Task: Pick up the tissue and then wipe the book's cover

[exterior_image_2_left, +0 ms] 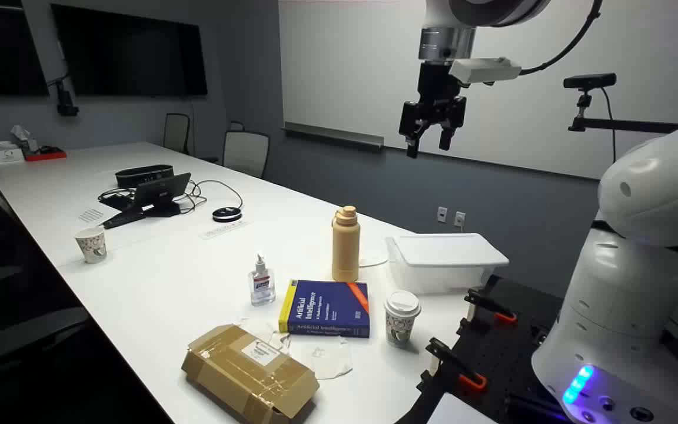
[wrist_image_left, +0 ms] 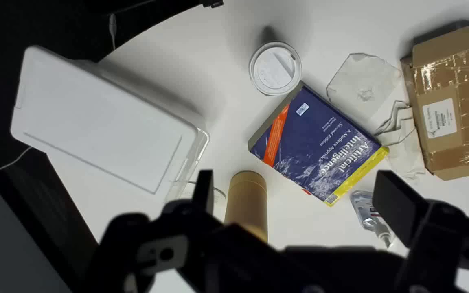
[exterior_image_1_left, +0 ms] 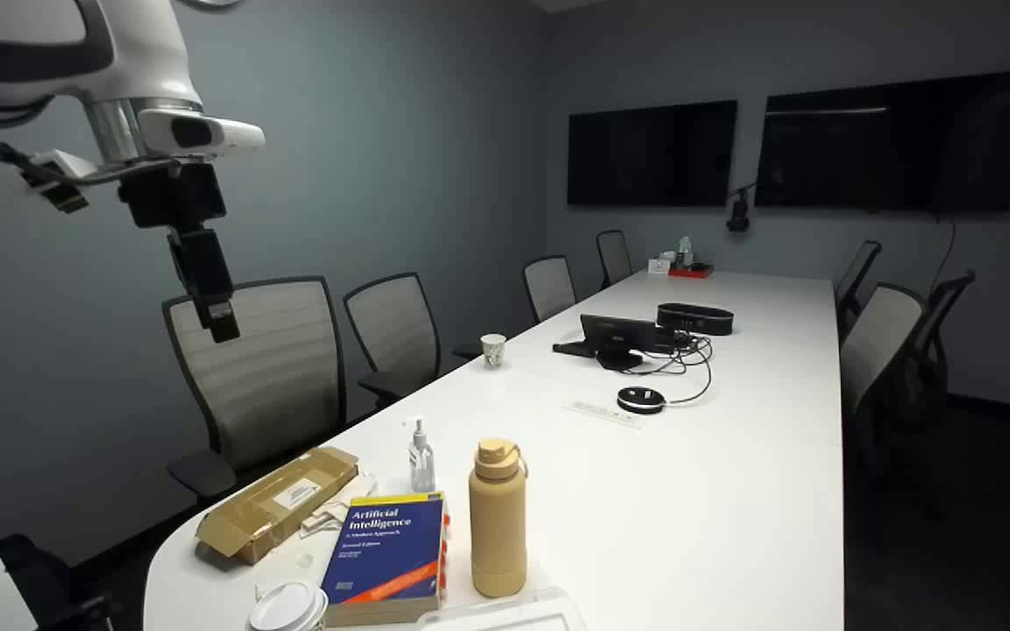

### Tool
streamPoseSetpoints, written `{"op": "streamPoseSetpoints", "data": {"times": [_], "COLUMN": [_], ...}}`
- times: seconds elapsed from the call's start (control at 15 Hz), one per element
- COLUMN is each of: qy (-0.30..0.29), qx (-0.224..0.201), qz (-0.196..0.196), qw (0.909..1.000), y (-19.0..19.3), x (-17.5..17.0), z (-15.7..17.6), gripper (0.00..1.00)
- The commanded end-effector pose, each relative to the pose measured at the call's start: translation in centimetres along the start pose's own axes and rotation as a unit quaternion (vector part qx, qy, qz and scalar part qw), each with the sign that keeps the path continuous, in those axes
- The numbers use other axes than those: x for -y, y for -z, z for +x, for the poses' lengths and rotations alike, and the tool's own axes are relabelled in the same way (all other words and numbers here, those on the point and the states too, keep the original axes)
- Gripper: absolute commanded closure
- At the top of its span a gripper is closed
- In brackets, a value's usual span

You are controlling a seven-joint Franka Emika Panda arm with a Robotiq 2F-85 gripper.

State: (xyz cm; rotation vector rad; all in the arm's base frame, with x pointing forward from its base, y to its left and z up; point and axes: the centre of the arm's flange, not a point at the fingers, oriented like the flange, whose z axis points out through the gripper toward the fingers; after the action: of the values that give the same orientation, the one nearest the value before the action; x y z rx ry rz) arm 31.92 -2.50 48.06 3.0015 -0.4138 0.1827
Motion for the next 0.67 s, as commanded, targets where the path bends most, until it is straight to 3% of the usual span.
{"op": "streamPoseSetpoints", "data": {"times": [0.0,0.27,0.6], "qy": [0.0,0.0,0.112], "qx": [0.0,0.0,-0.009], "qz": [0.0,0.0,0.016], "qw": [1.0,1.0,0.9935], "y": [0.0,0.0,-3.2], "x": [0.0,0.0,3.6], "z": [0.0,0.0,6.2], "gripper": [0.0,0.0,0.0]}}
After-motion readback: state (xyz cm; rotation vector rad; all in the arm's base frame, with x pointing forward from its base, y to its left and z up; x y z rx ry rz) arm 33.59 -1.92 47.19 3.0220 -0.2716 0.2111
